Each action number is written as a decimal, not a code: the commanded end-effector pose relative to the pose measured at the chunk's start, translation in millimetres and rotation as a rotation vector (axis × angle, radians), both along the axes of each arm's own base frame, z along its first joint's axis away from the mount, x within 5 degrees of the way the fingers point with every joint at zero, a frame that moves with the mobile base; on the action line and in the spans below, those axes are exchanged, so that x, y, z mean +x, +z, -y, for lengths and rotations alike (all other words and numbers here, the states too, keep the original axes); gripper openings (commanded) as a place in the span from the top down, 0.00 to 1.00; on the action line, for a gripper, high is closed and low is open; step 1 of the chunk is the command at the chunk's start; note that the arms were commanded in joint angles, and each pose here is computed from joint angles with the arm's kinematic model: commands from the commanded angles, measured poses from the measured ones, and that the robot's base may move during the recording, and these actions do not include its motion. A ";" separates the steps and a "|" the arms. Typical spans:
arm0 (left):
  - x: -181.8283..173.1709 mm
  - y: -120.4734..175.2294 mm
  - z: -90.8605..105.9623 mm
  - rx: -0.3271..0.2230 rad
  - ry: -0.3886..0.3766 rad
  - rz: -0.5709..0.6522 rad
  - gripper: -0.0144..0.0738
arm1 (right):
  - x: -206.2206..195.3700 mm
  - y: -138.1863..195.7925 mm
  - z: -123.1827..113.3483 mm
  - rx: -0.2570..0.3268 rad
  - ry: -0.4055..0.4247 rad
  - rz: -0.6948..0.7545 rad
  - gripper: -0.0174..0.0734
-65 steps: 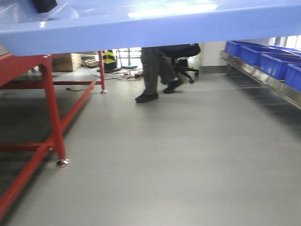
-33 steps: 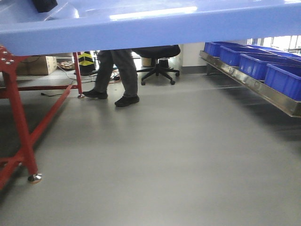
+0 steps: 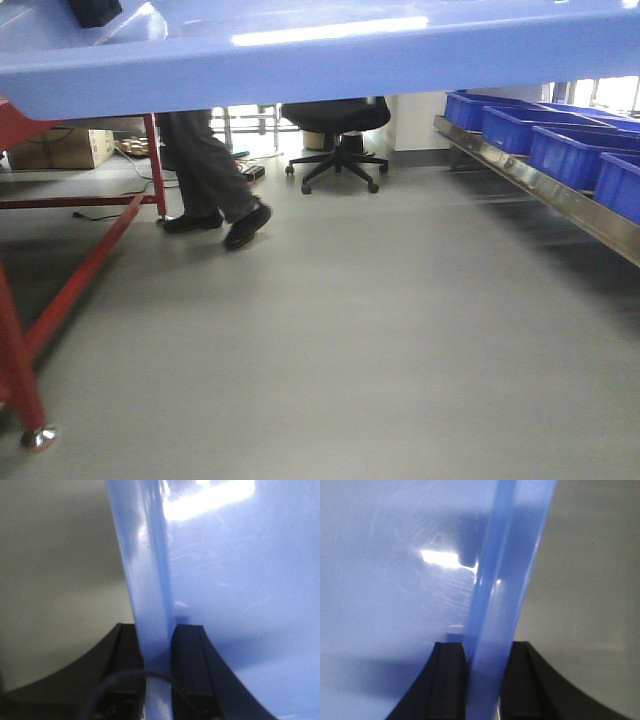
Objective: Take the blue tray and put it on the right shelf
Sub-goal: 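Carry the tray with both grippers while driving to the shelf rack, then push the tray forward onto the upper roller shelf with both grippers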
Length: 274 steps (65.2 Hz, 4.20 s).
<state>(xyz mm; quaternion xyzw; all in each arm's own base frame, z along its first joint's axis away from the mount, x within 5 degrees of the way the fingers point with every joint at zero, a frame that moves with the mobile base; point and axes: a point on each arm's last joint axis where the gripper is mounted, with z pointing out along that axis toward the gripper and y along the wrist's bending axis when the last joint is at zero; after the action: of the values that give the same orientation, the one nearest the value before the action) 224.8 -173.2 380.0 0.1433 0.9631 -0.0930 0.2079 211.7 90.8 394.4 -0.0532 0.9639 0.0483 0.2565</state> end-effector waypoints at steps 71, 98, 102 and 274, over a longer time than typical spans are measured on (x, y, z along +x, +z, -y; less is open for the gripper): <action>-16.8 11.0 -2.8 0.015 -0.065 -0.047 0.89 | -1.2 19.5 -2.4 0.053 0.043 0.134 0.75; -16.8 11.0 -2.8 0.015 -0.065 -0.047 0.89 | -1.2 19.6 -2.4 0.054 0.043 0.135 0.75; -16.8 11.0 -2.8 0.015 -0.065 -0.047 0.89 | -1.2 19.6 -2.4 0.054 0.043 0.135 0.75; -16.5 11.0 -3.2 0.015 -0.063 -0.047 0.89 | -1.2 19.6 -2.4 0.053 0.043 0.135 0.75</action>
<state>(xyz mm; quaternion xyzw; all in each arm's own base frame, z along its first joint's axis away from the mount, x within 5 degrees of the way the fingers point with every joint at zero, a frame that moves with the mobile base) 224.5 -174.0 379.3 0.1429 0.9637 -0.0963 0.2038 212.0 90.3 394.4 -0.0534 0.9636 0.0448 0.2580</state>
